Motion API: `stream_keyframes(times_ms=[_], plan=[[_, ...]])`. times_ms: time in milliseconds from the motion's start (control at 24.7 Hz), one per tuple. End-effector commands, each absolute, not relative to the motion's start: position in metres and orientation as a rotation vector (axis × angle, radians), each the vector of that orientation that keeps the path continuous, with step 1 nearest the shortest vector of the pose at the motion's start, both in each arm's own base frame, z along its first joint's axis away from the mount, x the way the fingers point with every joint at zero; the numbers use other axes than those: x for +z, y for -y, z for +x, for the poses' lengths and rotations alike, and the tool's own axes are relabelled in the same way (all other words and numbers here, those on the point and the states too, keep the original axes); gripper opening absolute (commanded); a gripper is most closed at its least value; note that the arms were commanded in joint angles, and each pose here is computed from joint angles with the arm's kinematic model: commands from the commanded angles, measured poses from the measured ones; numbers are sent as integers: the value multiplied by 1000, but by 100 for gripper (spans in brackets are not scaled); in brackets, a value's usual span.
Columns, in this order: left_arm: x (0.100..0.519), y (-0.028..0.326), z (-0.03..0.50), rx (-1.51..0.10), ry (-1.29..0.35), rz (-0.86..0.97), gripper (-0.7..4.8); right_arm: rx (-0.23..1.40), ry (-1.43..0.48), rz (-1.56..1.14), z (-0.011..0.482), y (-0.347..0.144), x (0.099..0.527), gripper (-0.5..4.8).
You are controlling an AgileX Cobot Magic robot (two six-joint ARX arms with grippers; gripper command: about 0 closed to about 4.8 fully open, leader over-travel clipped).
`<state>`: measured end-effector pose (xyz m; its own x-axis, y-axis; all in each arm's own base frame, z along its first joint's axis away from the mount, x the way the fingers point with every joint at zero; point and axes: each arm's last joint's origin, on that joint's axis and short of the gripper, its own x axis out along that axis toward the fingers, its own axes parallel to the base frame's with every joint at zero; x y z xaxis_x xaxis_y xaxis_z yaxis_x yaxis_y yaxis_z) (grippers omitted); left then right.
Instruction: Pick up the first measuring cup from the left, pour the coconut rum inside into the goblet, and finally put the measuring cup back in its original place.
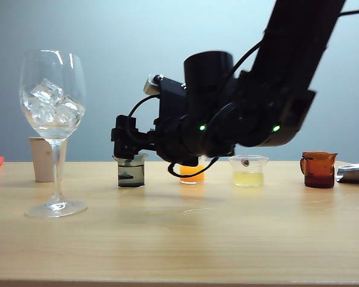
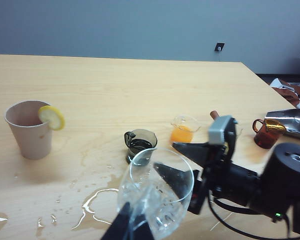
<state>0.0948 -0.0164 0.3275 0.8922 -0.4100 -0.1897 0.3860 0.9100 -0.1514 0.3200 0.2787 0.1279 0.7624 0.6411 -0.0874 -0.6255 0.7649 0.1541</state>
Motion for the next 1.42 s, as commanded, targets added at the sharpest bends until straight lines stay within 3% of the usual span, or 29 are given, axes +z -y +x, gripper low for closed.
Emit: stream_keyframes(times_ms=[41,689,1419], plan=[[331,16,94,-419,-201,-109,-5,694,-128,123,328,-286,127,454],[331,16,94,-419,-201,-109,-6,682,-183,102,359,-309,98,455],[331,16,94,-419,-201,-109,-6,666,-191,99,373,-311,99,454]])
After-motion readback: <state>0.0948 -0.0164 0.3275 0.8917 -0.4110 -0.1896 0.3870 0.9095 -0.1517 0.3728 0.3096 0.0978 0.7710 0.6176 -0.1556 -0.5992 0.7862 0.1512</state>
